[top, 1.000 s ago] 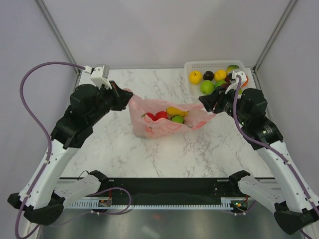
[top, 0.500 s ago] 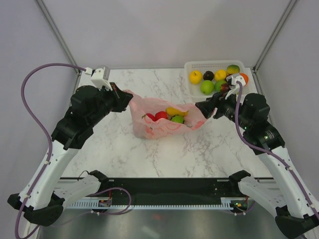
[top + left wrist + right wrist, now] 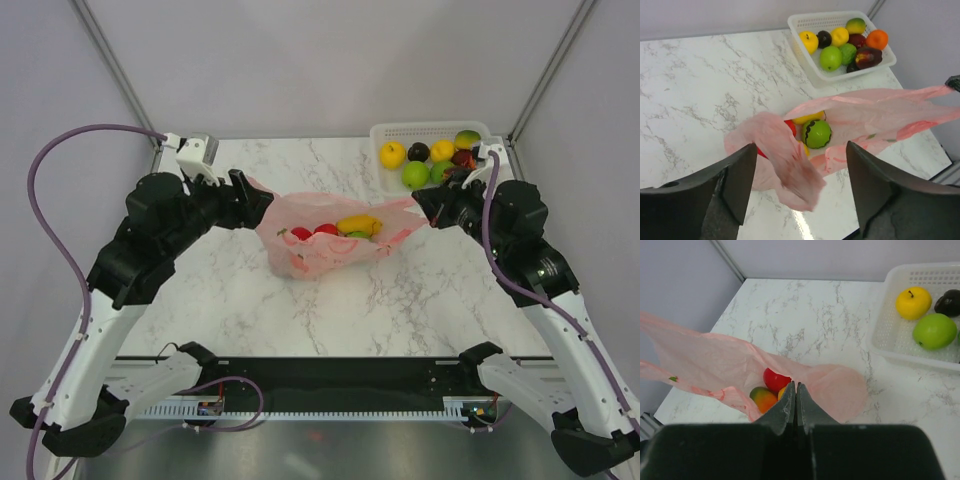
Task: Place the fake fruits into the plastic bag and tie a complex knot
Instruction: Adjust the plastic bag at the center of the board.
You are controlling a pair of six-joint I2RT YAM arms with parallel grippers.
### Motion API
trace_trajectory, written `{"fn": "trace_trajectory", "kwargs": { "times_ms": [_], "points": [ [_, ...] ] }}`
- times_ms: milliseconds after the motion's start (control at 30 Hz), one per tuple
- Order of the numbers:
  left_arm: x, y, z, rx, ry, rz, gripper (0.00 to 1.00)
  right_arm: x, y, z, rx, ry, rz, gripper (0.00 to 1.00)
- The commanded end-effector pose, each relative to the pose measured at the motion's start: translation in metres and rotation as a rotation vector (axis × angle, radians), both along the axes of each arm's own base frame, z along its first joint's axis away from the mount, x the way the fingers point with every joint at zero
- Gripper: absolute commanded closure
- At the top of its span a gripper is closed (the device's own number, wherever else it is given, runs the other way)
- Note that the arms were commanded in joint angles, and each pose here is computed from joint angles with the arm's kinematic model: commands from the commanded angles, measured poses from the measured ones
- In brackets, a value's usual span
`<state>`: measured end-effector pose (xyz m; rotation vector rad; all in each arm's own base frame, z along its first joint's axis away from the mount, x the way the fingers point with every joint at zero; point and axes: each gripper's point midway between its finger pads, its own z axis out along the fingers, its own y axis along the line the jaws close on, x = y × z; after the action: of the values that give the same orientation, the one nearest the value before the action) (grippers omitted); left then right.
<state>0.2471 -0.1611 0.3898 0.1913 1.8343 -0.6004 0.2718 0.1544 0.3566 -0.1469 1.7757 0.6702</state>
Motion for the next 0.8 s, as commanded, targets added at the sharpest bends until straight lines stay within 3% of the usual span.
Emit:
{"fn": "trace_trajectory", "kwargs": {
  "times_ms": [0,33,133,300,367,567,767],
  "points": [
    [-0.002,0.02,0.032,0.081,-0.109,0.039,0.18,0.0,-0.02,0.046,0.057,-0.06,-0.119,1.0],
    [-0.002,0.021,0.043,0.077,-0.131,0.043,0.06,0.002,-0.02,0.041,0.049,-0.038,-0.126,1.0],
    [0.005,0.008,0.061,0.114,-0.183,-0.028,0.0,0.01,-0.023,0.033,0.03,-0.018,-0.156,1.0],
    [0.028,-0.041,0.069,0.157,-0.235,-0.232,0.05,0.021,-0.018,0.027,0.017,0.01,-0.155,1.0],
    [0.032,-0.062,0.079,0.162,-0.34,-0.309,0.05,0.025,-0.021,0.026,0.013,0.015,-0.183,1.0],
    [0.019,-0.147,0.068,0.202,-0.502,-0.634,0.02,0.028,-0.037,0.026,0.01,0.011,-0.274,1.0],
    [0.02,-0.222,0.029,0.221,-0.459,-0.821,0.02,0.027,-0.041,0.028,0.006,0.005,-0.288,1.0]
  ]
}}
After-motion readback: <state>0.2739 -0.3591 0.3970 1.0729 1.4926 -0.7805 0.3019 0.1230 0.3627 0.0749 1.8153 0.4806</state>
